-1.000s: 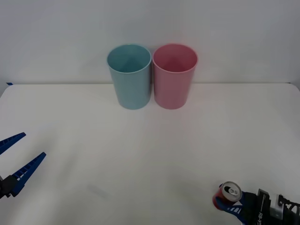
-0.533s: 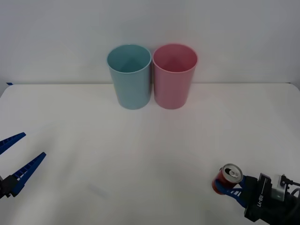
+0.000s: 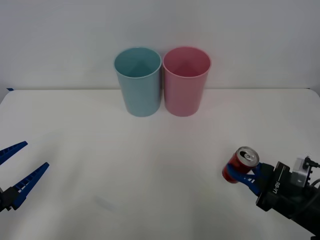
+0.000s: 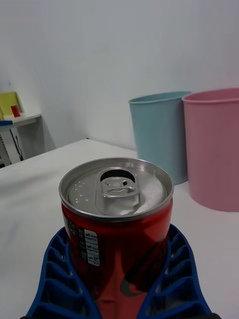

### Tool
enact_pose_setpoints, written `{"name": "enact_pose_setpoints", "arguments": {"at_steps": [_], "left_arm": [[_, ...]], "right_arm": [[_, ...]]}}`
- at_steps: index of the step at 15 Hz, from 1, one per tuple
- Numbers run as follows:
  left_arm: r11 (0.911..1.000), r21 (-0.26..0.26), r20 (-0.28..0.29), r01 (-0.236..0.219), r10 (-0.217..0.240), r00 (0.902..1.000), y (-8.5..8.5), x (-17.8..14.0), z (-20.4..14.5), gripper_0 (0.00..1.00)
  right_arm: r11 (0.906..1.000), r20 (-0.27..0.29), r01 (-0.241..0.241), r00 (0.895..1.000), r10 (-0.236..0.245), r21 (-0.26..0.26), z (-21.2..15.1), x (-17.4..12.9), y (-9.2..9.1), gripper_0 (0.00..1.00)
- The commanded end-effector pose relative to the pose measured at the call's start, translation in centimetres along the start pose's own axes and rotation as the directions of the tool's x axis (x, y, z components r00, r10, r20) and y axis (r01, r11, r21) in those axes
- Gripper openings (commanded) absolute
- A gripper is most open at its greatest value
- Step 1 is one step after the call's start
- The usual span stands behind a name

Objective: Grasp the object on the table and drop it into the matching bin: aluminum can to the light blue bin, PET bottle to the pink bin.

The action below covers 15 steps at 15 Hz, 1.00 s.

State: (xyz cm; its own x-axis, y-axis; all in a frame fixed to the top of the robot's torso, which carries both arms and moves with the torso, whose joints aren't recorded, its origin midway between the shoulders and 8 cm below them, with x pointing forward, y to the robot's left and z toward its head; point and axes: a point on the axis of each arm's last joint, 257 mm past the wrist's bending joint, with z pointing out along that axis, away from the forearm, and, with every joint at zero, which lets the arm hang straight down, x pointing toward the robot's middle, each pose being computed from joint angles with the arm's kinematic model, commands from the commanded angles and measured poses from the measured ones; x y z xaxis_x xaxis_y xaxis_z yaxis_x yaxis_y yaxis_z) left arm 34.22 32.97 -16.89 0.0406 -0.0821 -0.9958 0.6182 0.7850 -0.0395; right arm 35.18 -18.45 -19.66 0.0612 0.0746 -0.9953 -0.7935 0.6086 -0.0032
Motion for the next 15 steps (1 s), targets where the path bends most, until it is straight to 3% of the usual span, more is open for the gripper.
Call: {"name": "enact_pose_setpoints", "arguments": {"at_steps": [1,2,8,10,15], "left_arm": [[1.0,0.0,0.0,0.0,0.0,1.0,0.0,0.0,0.0,1.0],[1.0,0.0,0.0,0.0,0.0,1.0,0.0,0.0,0.0,1.0],[1.0,0.0,0.0,0.0,0.0,1.0,0.0,0.0,0.0,1.0],[1.0,0.0,0.0,0.0,0.0,1.0,0.0,0.0,0.0,1.0],[1.0,0.0,0.0,0.0,0.0,1.0,0.0,0.0,0.0,1.0]], "right_arm": [[0.9995,0.042,-0.027,0.999,0.028,-0.014,1.1,-2.6,0.4,0.0],[0.9991,0.055,-0.036,0.998,0.037,-0.02,1.4,-3.4,0.5,0.0],[0.9995,0.133,0.028,0.991,-0.026,-0.015,5.5,-9.1,0.3,0.0],[0.9984,0.132,0.049,0.99,-0.044,-0.03,7.4,-10.1,0.1,0.0],[0.9987,0.115,0.041,0.993,-0.038,-0.03,12.2,-12.3,-0.9,0.0]]}}
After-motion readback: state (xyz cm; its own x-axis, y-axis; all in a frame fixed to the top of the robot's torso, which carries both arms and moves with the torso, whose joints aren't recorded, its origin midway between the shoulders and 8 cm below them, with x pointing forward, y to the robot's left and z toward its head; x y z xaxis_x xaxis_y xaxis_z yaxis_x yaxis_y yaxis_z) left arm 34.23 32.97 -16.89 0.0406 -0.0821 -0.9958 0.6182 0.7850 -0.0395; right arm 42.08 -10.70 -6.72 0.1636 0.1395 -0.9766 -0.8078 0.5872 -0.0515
